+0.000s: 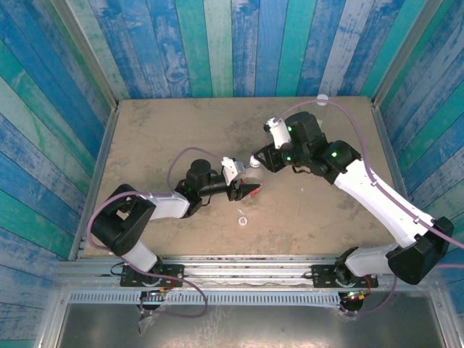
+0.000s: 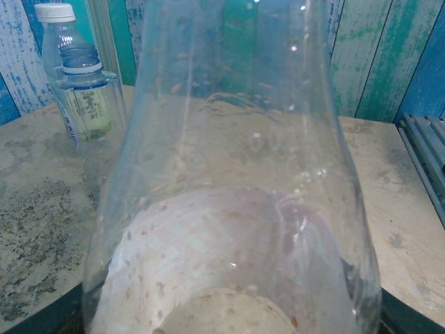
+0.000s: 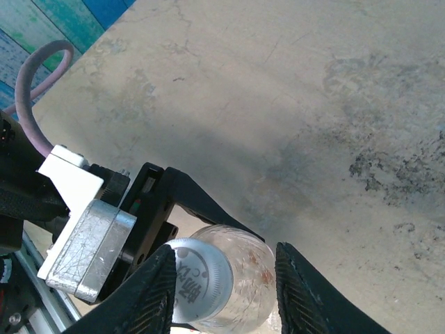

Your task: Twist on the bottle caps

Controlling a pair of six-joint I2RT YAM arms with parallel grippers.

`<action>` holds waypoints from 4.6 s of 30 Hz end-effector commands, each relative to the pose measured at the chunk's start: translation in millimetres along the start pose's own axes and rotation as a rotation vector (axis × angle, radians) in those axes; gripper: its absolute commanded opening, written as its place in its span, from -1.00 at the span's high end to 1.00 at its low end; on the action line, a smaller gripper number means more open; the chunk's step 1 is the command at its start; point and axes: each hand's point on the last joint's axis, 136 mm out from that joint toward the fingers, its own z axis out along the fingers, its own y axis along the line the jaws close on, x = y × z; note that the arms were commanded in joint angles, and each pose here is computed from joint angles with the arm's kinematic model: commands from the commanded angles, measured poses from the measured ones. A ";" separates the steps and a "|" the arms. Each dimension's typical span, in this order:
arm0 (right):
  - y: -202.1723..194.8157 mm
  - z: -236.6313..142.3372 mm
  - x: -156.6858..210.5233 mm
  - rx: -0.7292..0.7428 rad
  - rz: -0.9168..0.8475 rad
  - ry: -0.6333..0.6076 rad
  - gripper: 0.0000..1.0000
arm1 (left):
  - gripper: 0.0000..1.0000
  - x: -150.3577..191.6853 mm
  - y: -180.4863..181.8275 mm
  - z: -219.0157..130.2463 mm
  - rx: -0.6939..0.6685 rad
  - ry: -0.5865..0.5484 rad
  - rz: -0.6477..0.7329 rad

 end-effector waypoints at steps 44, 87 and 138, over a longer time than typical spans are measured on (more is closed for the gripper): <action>16.7 -8.4 22.1 -0.103 0.164 0.063 0.58 | -0.29 30.9 0.5 3.0 0.001 0.087 -0.066; 19.9 -20.9 24.7 -0.139 0.196 0.052 0.54 | -0.29 29.7 2.3 3.9 -0.003 0.087 -0.070; 14.9 1.5 -6.3 -0.213 0.135 0.046 0.36 | -0.30 29.5 4.4 3.3 -0.018 0.089 -0.074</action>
